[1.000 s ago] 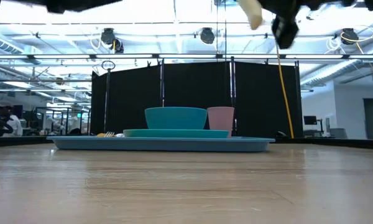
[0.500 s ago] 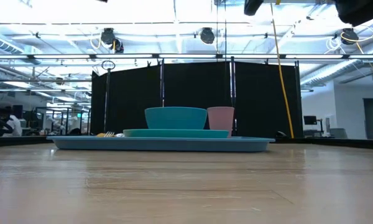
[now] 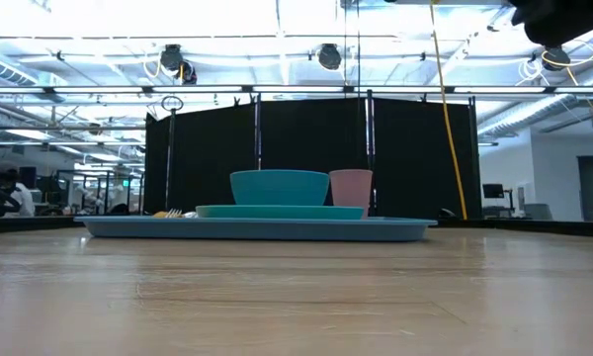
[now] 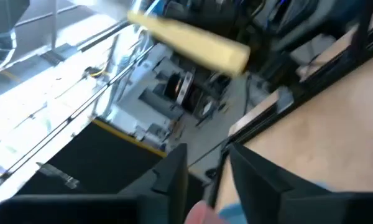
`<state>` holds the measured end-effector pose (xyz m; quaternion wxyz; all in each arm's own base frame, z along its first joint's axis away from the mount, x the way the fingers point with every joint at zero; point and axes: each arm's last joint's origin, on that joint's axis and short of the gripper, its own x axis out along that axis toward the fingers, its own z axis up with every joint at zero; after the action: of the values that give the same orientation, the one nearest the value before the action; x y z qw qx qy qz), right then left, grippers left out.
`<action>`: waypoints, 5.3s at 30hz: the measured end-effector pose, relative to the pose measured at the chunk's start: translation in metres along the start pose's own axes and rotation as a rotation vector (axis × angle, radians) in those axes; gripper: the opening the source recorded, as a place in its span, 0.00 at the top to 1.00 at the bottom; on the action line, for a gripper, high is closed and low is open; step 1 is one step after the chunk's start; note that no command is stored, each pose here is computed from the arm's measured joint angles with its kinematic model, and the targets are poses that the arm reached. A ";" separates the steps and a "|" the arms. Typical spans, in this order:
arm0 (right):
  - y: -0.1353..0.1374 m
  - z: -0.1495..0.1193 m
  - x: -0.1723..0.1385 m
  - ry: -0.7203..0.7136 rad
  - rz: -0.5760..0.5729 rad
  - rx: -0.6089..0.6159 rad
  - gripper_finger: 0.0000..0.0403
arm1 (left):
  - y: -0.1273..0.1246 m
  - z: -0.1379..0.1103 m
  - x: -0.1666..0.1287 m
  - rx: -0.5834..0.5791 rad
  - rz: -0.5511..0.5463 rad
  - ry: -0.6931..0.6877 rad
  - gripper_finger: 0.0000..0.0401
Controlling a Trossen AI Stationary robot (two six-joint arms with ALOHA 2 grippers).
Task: Set up tray
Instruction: Put the yellow knife on the yellow napkin to the right of the orange spoon
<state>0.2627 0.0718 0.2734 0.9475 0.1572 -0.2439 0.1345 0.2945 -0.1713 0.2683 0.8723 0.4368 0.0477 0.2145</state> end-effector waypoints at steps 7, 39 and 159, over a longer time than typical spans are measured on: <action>-0.011 0.007 0.000 -0.059 -0.017 0.045 0.91 | -0.002 -0.005 0.014 0.097 -0.012 -0.083 0.55; -0.021 0.018 0.000 -0.143 -0.008 0.048 0.91 | -0.020 0.018 0.057 0.357 0.275 -0.030 0.54; -0.036 -0.002 0.001 -0.004 -0.085 0.112 0.79 | -0.015 0.018 0.046 0.300 0.303 0.137 0.89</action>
<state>0.2762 0.0393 0.2636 0.9417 0.2203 -0.2308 0.1071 0.3463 -0.1732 0.2729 0.7502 0.5481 0.0723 0.3628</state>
